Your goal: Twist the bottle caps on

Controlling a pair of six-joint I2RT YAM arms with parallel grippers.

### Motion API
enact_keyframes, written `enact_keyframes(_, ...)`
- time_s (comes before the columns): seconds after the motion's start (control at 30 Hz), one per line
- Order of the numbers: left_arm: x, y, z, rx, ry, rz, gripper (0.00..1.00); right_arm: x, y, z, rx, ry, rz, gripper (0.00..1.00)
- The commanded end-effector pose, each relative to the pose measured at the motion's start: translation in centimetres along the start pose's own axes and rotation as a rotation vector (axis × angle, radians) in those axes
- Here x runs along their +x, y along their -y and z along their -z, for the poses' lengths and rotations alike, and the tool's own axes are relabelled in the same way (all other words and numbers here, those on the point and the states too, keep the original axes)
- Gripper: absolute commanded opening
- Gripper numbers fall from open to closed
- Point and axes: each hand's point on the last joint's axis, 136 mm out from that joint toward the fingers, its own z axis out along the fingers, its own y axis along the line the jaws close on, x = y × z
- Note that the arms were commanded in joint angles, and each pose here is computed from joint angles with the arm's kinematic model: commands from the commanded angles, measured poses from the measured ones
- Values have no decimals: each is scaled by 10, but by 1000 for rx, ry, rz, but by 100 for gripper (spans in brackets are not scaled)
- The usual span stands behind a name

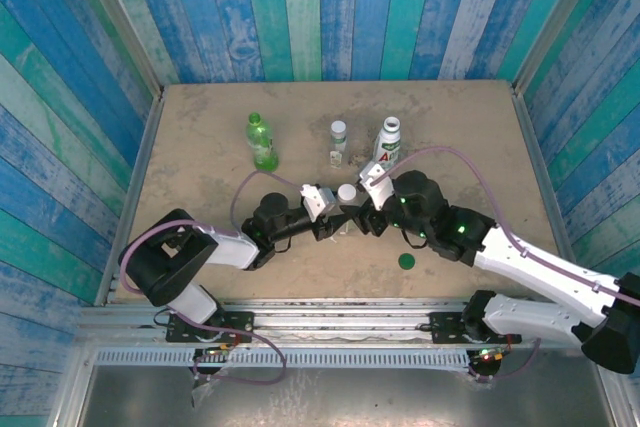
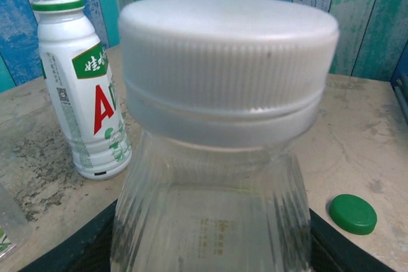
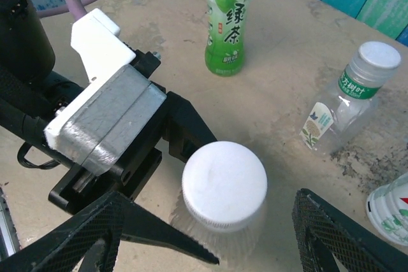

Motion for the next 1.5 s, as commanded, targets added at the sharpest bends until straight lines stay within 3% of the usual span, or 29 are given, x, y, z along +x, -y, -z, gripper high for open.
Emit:
enact_keyframes(0.0,-10,6,2,33,43,-5,55,4,-1,-10,-14,-18,-7,68)
enact_keyframes(0.27,-11,8,3,40,43,-11,55,8,-1,-23,-19,-47,-17,38)
enact_keyframes(0.37,-10,8,4,42,42,-8,60,5,2,-18,-6,-29,-22,31)
enact_keyframes(0.43,-11,8,5,41,49,-10,67,2,4,-14,3,-7,-29,29)
enact_keyframes(0.57,-20,4,11,0,65,5,98,8,16,-5,70,-18,-28,30)
enact_keyframes(0.6,-21,2,14,-16,61,12,94,10,23,0,107,-19,-30,29)
enact_keyframes(1.07,-17,-3,31,-71,81,84,94,13,160,84,602,60,-248,31)
enact_keyframes(1.2,-16,-4,31,-74,78,74,94,8,193,77,638,52,-282,31)
enact_keyframes(1.47,-14,-5,34,-84,74,72,94,-6,261,26,607,12,-326,32)
